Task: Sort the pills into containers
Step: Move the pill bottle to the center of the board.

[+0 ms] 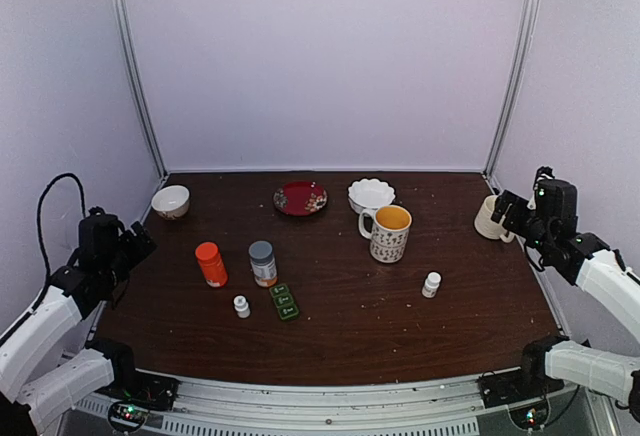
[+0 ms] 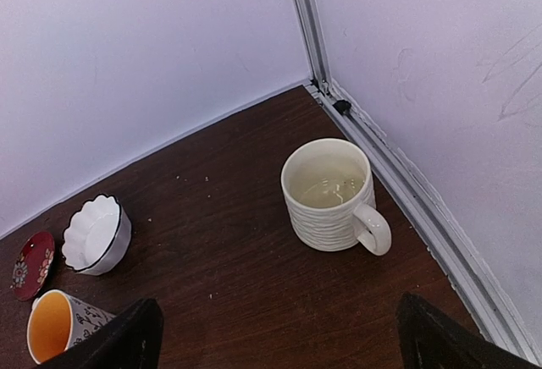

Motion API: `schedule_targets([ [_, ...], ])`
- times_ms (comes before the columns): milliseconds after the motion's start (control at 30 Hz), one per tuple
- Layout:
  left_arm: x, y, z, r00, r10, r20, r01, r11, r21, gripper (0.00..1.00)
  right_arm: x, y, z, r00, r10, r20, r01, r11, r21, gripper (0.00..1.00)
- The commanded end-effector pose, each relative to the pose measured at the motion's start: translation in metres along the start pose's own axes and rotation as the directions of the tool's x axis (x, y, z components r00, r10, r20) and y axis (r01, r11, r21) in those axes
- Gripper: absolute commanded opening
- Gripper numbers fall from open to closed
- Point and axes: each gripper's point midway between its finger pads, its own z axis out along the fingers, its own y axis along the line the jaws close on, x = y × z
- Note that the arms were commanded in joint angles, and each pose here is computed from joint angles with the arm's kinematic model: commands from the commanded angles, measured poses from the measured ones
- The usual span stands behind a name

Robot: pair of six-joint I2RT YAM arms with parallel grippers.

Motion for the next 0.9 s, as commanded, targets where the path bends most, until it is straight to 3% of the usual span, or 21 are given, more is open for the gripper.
schedule_targets([
  [0,-0.003,-0.015,-0.002,1.0,0.022,-0.014,-0.021,0.997,0.068,0.98,-0.002,-0.011,-0.002,1.0,-0.001,0.009,0.0,0.998,0.06,1.0],
  [200,0.012,-0.043,-0.007,0.983,0.167,-0.072,-0.146,0.96,0.237,0.98,0.003,-0.018,-0.001,0.999,-0.018,-0.038,0.023,0.993,0.112,1.0],
  [333,0.027,-0.088,-0.018,0.97,0.222,-0.095,-0.147,0.857,0.494,0.98,0.006,-0.021,-0.004,0.997,-0.031,-0.065,0.038,0.992,0.123,1.0],
  [667,0.012,-0.115,-0.025,0.964,0.255,-0.076,-0.168,0.805,0.569,0.98,0.04,0.027,-0.005,0.917,-0.184,-0.355,0.146,0.981,-0.132,0.96],
  [867,0.009,-0.132,-0.036,0.947,0.314,-0.063,-0.212,0.76,0.614,0.95,0.053,0.05,-0.018,0.889,-0.245,-0.387,0.16,0.958,-0.238,0.97],
])
